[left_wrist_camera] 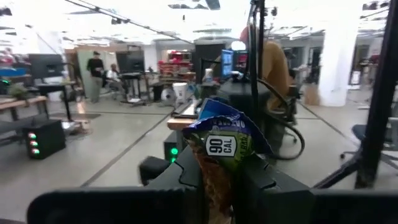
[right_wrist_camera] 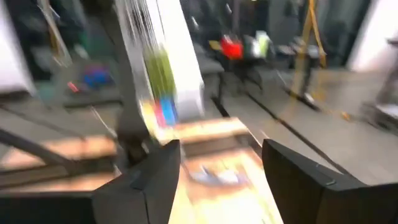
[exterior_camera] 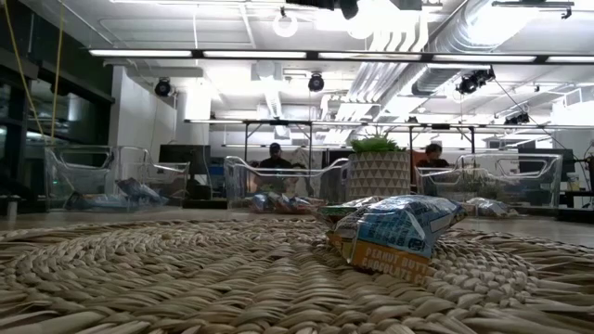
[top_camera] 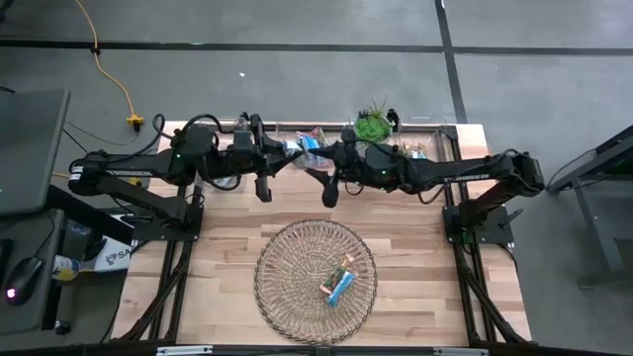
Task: Pick and place Granola Bars by type
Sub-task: Put the blue granola bar into the left transparent bin
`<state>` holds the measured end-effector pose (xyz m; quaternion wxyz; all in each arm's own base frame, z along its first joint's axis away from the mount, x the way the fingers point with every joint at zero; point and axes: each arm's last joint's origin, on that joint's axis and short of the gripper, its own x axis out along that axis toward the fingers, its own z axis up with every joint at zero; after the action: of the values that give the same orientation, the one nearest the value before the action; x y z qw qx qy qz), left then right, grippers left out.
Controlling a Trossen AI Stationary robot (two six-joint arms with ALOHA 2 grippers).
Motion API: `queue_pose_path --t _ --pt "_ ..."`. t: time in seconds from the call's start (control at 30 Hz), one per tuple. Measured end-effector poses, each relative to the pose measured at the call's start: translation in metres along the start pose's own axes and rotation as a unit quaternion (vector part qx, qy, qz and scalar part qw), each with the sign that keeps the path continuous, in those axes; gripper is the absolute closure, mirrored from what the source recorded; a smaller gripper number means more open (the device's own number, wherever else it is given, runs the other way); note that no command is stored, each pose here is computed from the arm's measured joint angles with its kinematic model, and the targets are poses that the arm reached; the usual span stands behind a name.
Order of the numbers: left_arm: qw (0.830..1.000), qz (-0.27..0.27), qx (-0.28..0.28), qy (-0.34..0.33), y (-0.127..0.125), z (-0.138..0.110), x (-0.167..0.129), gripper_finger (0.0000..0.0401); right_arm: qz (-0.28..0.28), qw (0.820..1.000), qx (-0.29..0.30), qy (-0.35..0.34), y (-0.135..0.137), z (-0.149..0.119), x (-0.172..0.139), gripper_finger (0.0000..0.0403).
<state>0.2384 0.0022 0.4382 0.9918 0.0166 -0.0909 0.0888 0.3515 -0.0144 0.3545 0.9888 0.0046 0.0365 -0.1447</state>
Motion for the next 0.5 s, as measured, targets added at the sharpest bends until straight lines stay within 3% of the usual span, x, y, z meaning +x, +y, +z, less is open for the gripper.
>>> queue_pose_path --t 0.23,0.5 --pt "0.998 0.063 0.021 0.006 0.008 0.012 -0.021 0.0361 -0.038 0.992 0.001 0.119 -0.005 -0.018 -0.011 0.0191" --pt "0.974 0.220 -0.004 0.049 0.023 0.017 -0.055 0.0361 -0.013 0.969 0.057 0.240 0.000 -0.046 -0.019 0.0187"
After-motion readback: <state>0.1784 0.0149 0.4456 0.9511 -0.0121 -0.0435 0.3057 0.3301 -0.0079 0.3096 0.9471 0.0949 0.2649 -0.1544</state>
